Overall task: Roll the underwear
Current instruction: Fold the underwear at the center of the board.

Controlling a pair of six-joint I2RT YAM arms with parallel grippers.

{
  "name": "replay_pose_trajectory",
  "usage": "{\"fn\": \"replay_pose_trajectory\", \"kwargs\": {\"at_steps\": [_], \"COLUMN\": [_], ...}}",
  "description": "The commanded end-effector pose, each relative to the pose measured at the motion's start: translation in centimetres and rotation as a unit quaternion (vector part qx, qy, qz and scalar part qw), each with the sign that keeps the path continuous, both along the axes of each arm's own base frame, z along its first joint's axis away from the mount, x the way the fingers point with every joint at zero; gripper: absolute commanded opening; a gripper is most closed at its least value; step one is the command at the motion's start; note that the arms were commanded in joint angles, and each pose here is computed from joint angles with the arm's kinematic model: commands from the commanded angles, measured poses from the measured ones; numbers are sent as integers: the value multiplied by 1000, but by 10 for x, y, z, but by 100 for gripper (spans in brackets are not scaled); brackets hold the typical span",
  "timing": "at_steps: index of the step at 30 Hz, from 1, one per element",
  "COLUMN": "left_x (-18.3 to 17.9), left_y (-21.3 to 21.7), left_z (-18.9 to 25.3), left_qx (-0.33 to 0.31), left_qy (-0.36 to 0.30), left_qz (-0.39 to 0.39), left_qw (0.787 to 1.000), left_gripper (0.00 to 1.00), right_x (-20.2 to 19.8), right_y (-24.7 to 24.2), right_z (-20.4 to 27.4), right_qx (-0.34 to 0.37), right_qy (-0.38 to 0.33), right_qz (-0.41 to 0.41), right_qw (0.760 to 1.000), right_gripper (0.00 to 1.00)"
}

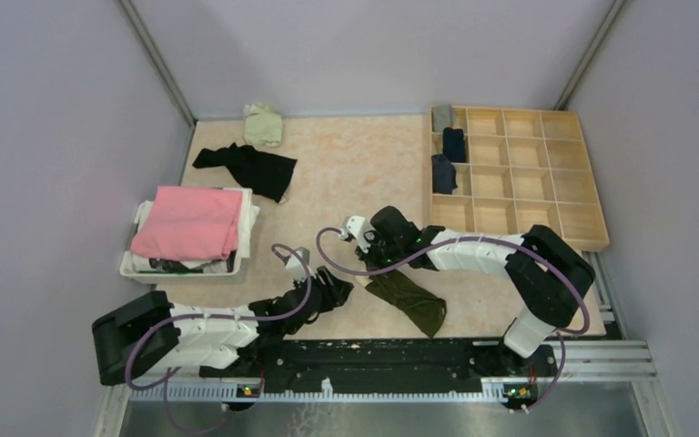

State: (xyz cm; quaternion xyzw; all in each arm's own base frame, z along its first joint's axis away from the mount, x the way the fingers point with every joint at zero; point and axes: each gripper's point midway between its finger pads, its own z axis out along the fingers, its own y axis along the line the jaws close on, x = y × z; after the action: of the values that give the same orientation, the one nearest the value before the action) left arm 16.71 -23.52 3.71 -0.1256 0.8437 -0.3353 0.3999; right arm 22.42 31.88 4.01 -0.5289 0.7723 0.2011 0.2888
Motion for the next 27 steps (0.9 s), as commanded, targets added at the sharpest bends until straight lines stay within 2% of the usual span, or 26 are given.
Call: {"fn": "replay_pose_trajectory", "kwargs": {"at_steps": [1, 14, 27], "left_x": [16, 19, 20], "left_y": [-20, -39, -38], "left_z": [20, -2, -36], "left_qx": [-60, -20, 51], "left_qy": [-8, 14, 67], "left_qz": [-13, -49, -37], "left_qw": [998, 999, 996], "left_gripper": [58, 53, 22], "right_x": [-5, -9, -18], "right_y": [7, 6, 0], "right_z": [16, 19, 27], "right_qx": [27, 28, 30], "right_qy": [-16, -19, -34], "right_qz": [20, 21, 33], "right_qw": [999, 999, 998], "right_gripper": [0, 0, 0]}}
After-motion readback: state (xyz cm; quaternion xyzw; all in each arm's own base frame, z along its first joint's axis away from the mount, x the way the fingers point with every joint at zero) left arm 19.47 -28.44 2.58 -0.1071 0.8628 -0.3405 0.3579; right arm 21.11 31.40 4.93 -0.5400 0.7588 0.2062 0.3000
